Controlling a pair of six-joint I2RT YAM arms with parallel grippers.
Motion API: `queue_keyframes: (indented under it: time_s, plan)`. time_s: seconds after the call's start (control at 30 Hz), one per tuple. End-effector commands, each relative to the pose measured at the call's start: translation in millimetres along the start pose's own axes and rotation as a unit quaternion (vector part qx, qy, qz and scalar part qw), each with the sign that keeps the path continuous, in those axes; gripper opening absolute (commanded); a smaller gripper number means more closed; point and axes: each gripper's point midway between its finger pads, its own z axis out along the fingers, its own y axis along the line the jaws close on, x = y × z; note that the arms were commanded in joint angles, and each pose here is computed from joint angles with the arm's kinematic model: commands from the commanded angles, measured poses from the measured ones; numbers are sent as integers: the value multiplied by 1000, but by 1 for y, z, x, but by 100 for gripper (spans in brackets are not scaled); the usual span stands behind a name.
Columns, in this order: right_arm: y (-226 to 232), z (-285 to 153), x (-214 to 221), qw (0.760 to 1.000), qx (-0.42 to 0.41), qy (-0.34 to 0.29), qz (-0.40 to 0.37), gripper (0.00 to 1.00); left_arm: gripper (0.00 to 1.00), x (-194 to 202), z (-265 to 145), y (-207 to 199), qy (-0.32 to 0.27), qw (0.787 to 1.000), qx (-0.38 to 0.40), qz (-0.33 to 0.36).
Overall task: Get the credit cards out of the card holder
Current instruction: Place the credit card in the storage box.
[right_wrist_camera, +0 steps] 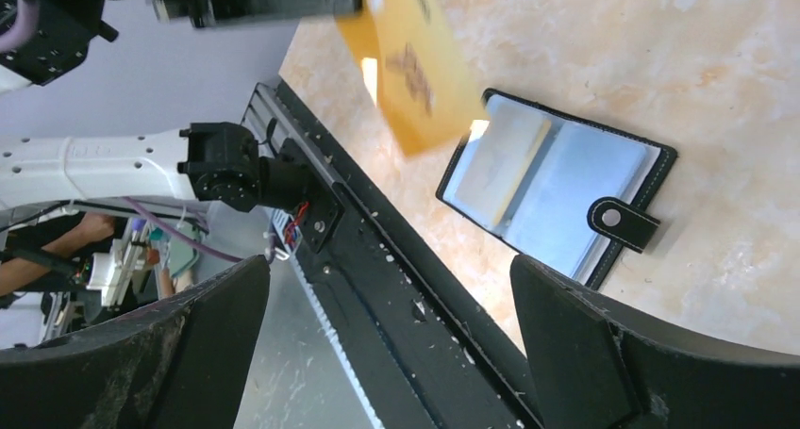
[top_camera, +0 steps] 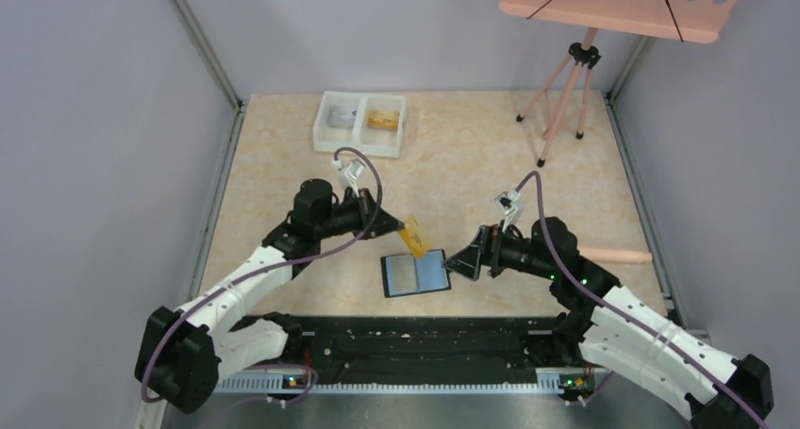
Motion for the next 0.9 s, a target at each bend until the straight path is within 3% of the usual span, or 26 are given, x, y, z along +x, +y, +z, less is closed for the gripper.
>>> queue_keyframes:
  time_s: [0.0, 0.2, 0.4, 0.6, 0.87]
  plan:
    - [5, -5, -19, 999, 9, -32, -9, 99, 0, -78, -14, 27, -142, 986, -85, 14]
    - [4, -5, -18, 999, 10, -33, -8, 99, 0, -160, -47, 68, -322, 933, -157, 14]
    - [6, -3, -18, 999, 2, -30, -10, 99, 0, -233, -59, 87, -434, 878, -196, 38]
    - [3, 5, -17, 1000, 7, -17, -11, 99, 0, -297, -35, 93, -478, 859, -176, 50]
    - [5, 16, -26, 1000, 12, -5, -19, 99, 0, -347, 22, 128, -465, 869, -161, 52]
